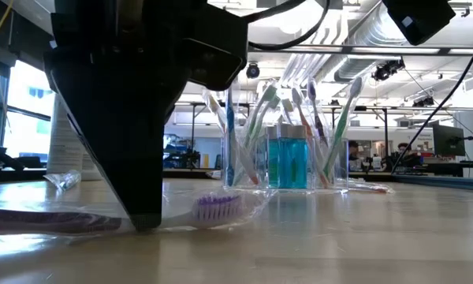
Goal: Pick & Place toothbrushing station
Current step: Put the violet toothbrush into the transparent organizer
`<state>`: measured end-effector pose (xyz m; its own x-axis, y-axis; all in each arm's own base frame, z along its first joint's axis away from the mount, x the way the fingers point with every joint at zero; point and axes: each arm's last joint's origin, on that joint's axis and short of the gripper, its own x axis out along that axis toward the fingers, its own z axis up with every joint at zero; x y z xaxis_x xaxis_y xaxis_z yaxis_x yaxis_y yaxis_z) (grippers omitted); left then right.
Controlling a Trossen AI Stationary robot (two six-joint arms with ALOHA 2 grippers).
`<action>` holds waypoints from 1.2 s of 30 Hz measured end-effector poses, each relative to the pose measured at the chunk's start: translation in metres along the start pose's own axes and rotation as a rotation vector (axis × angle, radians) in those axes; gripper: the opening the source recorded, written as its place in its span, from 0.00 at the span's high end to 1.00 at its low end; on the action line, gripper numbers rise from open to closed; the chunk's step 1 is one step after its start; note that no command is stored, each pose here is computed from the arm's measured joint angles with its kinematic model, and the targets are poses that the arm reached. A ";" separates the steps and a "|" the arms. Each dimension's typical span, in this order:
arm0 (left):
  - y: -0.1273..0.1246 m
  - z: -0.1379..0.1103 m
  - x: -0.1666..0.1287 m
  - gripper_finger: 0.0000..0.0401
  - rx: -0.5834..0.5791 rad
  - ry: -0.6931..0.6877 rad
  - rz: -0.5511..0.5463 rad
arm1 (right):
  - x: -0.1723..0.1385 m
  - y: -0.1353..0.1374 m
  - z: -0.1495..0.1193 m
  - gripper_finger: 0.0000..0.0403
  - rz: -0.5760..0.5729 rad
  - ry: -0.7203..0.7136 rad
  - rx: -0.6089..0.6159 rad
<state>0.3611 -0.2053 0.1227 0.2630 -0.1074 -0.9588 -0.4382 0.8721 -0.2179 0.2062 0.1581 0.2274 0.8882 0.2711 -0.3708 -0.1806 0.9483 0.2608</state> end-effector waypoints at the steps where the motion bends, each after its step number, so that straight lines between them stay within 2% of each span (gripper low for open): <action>1: -0.001 -0.001 0.000 0.99 0.004 0.000 -0.001 | 0.000 0.000 0.000 0.24 -0.005 -0.002 0.002; 4: -0.002 -0.001 -0.006 0.99 0.026 -0.008 -0.014 | 0.000 -0.001 0.000 0.24 -0.023 -0.011 0.003; 7: -0.003 0.002 -0.025 0.99 0.030 -0.045 -0.036 | 0.000 -0.001 0.000 0.24 -0.018 -0.008 0.005; 11: -0.002 -0.002 -0.054 1.00 0.069 -0.157 0.020 | 0.000 0.000 0.000 0.24 0.008 0.004 0.005; 16: -0.014 -0.012 -0.109 1.00 0.109 -0.443 0.012 | 0.001 -0.001 0.000 0.24 0.020 0.012 -0.014; 20: -0.028 -0.020 -0.139 1.00 0.164 -0.738 0.034 | 0.002 -0.003 0.005 0.24 0.018 -0.026 -0.064; 23: -0.042 -0.018 -0.159 1.00 0.193 -0.956 0.010 | 0.003 -0.004 0.012 0.24 0.027 -0.089 -0.105; 29: -0.061 0.000 -0.178 1.00 0.309 -1.171 -0.080 | 0.000 0.001 0.027 0.24 0.057 -0.235 -0.216; 36: -0.055 0.020 -0.180 1.00 0.294 -1.217 -0.076 | -0.001 0.004 0.032 0.24 0.093 -0.292 -0.287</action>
<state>0.3549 -0.2240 0.3109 0.9697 0.2115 -0.1220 -0.2206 0.9731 -0.0659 0.2177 0.1561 0.2573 0.9374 0.3393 -0.0783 -0.3399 0.9404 0.0068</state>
